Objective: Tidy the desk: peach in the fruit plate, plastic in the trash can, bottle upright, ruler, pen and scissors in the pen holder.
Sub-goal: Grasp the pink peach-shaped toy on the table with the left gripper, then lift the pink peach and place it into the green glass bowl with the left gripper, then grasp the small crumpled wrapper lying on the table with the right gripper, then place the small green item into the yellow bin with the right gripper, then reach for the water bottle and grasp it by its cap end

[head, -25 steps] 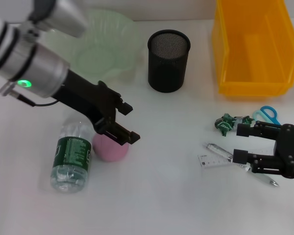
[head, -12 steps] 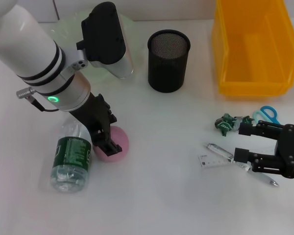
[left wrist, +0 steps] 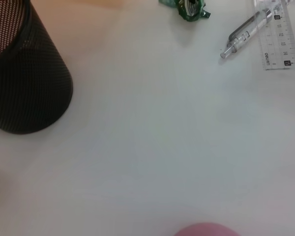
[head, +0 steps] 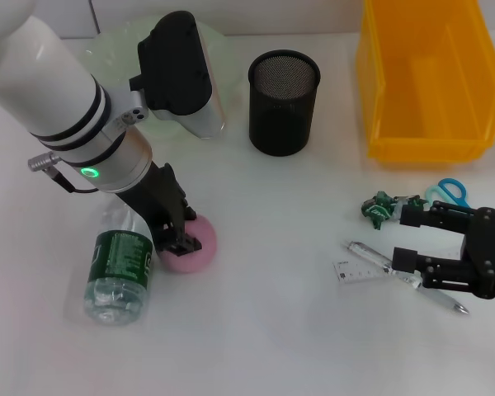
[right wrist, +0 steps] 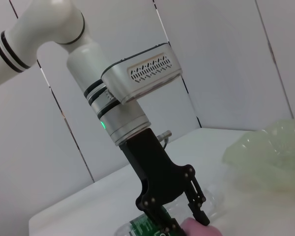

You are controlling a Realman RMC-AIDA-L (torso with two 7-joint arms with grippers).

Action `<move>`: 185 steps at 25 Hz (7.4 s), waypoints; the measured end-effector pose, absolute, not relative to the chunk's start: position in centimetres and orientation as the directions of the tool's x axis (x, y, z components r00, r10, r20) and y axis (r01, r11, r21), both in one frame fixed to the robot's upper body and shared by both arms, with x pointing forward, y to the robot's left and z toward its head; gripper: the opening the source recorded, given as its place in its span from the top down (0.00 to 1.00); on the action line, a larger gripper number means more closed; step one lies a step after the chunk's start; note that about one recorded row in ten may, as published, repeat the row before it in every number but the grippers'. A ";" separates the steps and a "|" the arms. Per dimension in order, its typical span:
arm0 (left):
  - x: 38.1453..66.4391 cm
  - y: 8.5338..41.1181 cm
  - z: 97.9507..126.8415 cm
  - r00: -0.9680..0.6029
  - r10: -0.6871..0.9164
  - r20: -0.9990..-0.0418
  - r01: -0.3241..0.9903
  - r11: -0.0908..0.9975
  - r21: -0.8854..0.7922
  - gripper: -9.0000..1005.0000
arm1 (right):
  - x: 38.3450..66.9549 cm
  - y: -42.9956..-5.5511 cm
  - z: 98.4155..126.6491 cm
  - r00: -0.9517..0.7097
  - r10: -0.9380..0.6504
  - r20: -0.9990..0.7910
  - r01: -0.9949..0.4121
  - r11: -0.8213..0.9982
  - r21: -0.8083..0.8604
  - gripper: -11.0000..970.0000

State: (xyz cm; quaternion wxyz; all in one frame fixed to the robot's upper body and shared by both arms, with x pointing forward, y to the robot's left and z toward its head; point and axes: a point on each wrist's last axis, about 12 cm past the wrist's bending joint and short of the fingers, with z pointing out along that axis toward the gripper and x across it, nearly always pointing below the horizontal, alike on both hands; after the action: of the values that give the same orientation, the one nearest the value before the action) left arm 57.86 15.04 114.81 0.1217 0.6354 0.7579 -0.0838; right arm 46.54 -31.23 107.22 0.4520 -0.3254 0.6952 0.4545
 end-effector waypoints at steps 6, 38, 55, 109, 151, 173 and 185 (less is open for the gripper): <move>57.8 15.1 114.8 -0.157 0.943 -0.293 0.985 0.173 0.028 0.56 | 46.6 -31.0 107.2 -0.379 -0.038 -0.925 -0.864 0.372 0.339 0.20; 64.3 24.3 118.5 -0.359 0.377 -0.854 0.659 0.750 0.054 0.90 | 47.1 -30.1 106.8 -0.389 -0.004 -0.921 -0.859 0.363 0.362 0.21; 56.8 27.9 115.9 -0.287 0.154 -0.946 0.826 0.539 -0.163 0.22 | 49.7 -32.7 108.1 -0.293 0.159 -0.943 -0.761 0.559 0.330 0.21; 51.4 25.9 113.4 -0.303 0.343 -0.889 0.953 0.129 -0.275 0.19 | 61.3 -19.5 111.7 -0.200 -0.927 -0.316 -0.972 0.228 -0.053 0.21; 51.6 26.0 113.2 -0.306 0.336 -0.891 0.951 0.153 -0.269 0.19 | 63.2 -30.2 118.6 -0.383 -0.160 -0.910 -0.557 0.826 0.089 0.92; 53.6 29.2 115.8 -0.656 0.221 -0.721 0.737 0.395 -0.549 0.19 | 54.1 -31.2 115.4 -0.256 -0.152 -0.955 -0.905 0.386 0.181 0.44; 58.5 27.3 117.8 -0.864 0.265 -0.429 0.480 0.692 -0.539 0.19 | 49.3 -28.6 107.5 -0.328 -0.187 -0.926 -0.932 0.221 0.286 0.32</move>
State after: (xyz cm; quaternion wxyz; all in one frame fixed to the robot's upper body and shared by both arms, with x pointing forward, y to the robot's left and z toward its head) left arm 58.49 27.28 117.80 0.1611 0.2057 0.9055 -0.3344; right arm 49.33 -28.60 107.52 0.4020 -0.4175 0.6700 0.4638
